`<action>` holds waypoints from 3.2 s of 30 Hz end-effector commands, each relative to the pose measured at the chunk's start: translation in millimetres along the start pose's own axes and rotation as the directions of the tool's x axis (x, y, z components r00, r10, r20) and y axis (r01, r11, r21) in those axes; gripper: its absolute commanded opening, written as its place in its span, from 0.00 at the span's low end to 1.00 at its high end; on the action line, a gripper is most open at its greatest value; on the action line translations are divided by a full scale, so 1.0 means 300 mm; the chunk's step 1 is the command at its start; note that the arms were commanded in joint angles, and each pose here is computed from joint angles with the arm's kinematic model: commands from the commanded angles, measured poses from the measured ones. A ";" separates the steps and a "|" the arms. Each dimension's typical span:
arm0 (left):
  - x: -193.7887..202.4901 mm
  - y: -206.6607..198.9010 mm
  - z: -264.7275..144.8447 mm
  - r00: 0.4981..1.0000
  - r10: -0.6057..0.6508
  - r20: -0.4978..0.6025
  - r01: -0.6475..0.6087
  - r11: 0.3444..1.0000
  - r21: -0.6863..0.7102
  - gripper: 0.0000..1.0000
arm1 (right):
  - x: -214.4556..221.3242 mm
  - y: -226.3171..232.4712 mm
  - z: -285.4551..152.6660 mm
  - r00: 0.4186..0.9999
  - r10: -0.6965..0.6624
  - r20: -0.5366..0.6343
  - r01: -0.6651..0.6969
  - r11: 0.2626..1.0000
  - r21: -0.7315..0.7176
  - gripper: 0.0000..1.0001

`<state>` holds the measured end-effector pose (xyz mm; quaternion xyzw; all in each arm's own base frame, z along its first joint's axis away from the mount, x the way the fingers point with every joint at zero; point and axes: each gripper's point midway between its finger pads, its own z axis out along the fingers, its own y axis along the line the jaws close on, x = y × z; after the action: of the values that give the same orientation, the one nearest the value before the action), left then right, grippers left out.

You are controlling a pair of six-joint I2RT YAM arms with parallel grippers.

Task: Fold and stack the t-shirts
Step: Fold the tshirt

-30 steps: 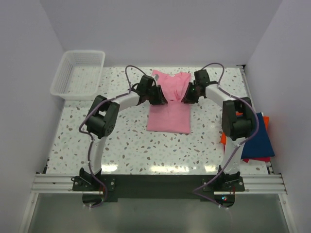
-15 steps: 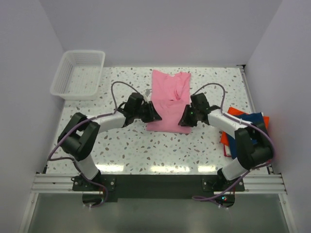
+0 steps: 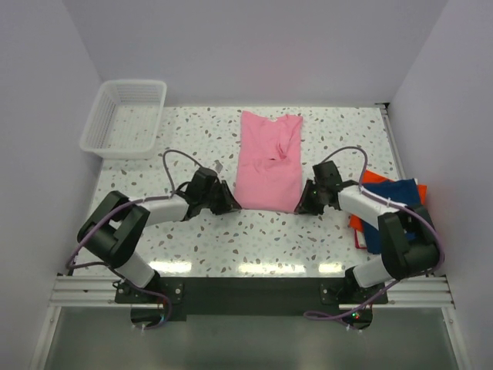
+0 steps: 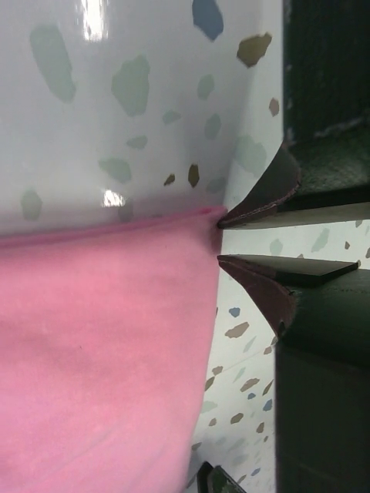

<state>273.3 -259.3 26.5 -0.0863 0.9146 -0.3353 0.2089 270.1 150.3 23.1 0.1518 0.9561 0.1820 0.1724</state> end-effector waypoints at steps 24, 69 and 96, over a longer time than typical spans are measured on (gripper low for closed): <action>-0.102 0.079 0.020 0.990 0.076 0.120 -0.062 0.991 -0.115 0.47 | -0.033 -0.051 0.009 0.992 0.095 0.085 -0.093 0.995 -0.029 0.45; 0.264 0.045 -0.416 0.997 -0.021 0.076 0.018 0.999 0.037 0.00 | 0.349 -0.058 -0.412 1.000 -0.012 -0.022 0.006 0.960 -0.278 0.00; -0.381 -0.313 -0.350 0.959 0.116 0.260 -0.135 0.989 0.058 0.00 | -0.301 0.278 -0.400 0.980 -0.075 0.185 0.119 0.963 -0.241 0.00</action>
<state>298.4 -226.4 158.8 -0.0916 0.8958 -0.3101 0.3050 275.4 155.1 161.5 0.1038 0.9305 0.2668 0.2286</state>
